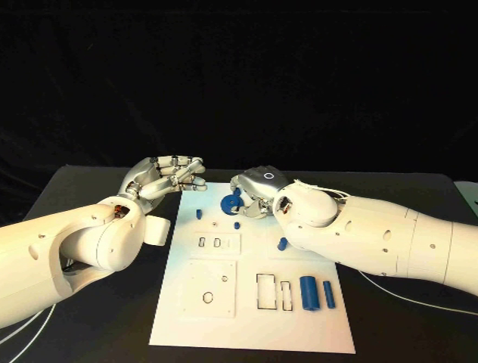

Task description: Assemble the parts on the task board

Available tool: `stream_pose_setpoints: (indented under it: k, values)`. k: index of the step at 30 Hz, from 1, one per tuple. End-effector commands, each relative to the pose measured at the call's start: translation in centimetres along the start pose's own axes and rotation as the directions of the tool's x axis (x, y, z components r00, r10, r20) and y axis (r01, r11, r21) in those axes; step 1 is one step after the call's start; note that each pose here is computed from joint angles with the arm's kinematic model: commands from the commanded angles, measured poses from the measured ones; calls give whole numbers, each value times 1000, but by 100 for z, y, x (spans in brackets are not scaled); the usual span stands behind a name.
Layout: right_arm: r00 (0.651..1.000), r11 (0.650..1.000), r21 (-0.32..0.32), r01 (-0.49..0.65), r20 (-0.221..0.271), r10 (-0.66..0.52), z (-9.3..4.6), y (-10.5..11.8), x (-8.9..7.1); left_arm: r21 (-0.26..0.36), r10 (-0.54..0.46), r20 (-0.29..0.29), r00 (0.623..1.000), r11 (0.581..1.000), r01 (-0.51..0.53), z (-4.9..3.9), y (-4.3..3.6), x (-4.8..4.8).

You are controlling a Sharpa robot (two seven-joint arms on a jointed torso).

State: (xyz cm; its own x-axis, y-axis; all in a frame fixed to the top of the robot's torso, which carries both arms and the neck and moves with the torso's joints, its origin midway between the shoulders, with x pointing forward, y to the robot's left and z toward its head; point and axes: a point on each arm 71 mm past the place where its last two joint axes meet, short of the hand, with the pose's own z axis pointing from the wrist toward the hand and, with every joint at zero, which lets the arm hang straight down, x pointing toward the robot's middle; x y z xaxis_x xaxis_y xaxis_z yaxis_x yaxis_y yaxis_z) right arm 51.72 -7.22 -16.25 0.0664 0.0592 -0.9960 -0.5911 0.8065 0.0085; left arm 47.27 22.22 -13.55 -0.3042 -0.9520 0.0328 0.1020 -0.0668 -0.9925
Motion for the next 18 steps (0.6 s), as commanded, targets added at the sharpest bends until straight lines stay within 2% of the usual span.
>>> stream_pose_setpoints:
  k: [1,9,16,18]
  values:
    - [1000,1000,-5,10,-10,-11,-1,4,9,8,-5,-19,1000,1000,5,3,-14,20]
    - [1000,1000,-1,-15,18,15,-96,-56,-28,8,-4,-17,1000,1000,4,3,-13,10]
    - [983,990,22,-142,117,138,-429,-379,-211,8,-2,-13,1000,1000,2,-8,-16,-16]
    - [972,979,32,-203,125,198,-557,-534,-273,7,-2,-12,1000,1000,2,-13,-18,-23]
